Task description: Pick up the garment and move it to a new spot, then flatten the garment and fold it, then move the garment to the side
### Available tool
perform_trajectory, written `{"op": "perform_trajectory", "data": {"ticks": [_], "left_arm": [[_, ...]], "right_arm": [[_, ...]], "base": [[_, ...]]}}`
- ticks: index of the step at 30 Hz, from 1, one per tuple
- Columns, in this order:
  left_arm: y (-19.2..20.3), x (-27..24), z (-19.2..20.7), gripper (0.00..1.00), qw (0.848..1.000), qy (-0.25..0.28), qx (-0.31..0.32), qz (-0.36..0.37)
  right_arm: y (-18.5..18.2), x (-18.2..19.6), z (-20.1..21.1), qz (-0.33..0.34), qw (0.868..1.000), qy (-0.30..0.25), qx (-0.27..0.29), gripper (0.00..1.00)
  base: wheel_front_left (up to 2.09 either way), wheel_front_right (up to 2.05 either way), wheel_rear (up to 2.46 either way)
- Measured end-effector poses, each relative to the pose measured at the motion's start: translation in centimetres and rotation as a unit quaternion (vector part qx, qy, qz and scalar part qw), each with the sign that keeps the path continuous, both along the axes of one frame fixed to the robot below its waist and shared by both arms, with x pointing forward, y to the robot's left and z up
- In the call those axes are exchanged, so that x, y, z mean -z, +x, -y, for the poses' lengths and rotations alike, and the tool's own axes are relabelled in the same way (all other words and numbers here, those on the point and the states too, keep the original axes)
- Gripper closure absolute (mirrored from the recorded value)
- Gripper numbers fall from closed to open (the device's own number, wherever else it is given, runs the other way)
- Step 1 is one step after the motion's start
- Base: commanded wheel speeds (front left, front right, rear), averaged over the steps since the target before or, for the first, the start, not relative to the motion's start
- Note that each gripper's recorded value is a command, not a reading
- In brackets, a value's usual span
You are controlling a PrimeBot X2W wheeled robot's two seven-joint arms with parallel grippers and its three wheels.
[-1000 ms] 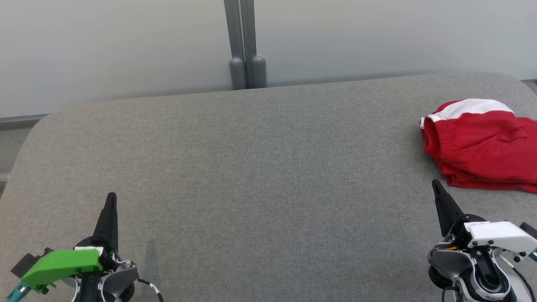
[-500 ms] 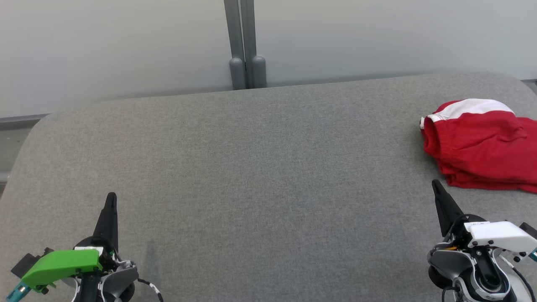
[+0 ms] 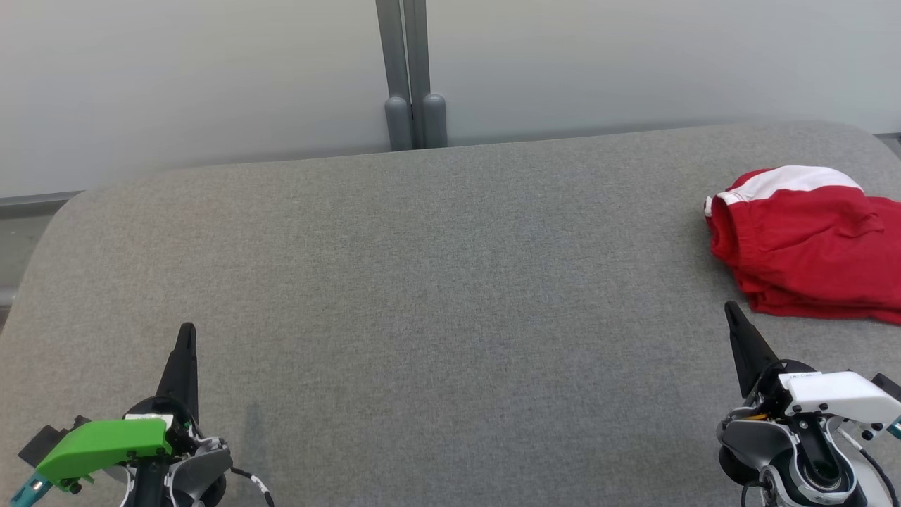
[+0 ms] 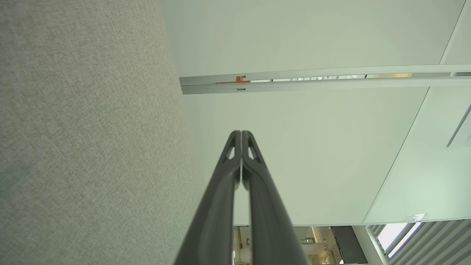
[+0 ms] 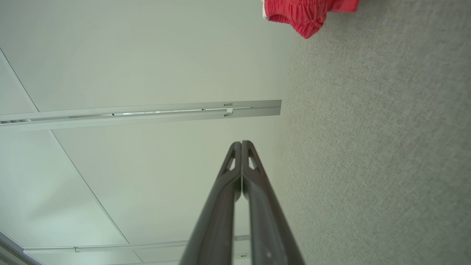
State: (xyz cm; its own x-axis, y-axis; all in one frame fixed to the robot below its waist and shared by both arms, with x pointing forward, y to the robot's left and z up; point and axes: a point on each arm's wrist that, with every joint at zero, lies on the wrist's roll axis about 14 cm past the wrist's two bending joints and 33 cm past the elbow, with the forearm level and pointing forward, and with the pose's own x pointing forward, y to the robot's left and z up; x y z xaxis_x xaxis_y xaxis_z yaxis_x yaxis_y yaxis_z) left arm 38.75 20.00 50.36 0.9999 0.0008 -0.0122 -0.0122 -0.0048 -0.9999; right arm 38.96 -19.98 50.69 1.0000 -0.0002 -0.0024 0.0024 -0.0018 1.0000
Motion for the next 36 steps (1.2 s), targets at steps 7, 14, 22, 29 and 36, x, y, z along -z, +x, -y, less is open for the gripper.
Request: {"op": "perform_trajectory", "data": {"ticks": [7,14,22,29,36], "left_arm": [[0.0,0.0,0.0,1.0,1.0,0.0,0.0,0.0],[0.0,0.0,0.0,1.0,1.0,0.0,0.0,0.0],[0.0,-0.01,0.0,1.0,1.0,0.0,0.0,0.0],[0.0,-0.01,0.0,1.0,1.0,0.0,0.0,0.0],[0.0,-0.01,0.0,1.0,1.0,0.0,0.0,0.0]], "right_arm": [[0.0,0.0,0.0,0.0,1.0,0.0,0.0,1.0],[0.0,0.0,0.0,0.0,1.0,0.0,0.0,1.0],[0.0,0.0,0.0,0.0,1.0,0.0,0.0,1.0],[0.0,0.0,0.0,0.0,1.0,0.0,0.0,1.0],[0.0,0.0,0.0,0.0,1.0,0.0,0.0,1.0]], "base": [[0.0,0.0,0.0],[0.0,0.0,0.0],[0.0,0.0,0.0],[0.0,0.0,0.0],[0.0,0.0,0.0]]}}
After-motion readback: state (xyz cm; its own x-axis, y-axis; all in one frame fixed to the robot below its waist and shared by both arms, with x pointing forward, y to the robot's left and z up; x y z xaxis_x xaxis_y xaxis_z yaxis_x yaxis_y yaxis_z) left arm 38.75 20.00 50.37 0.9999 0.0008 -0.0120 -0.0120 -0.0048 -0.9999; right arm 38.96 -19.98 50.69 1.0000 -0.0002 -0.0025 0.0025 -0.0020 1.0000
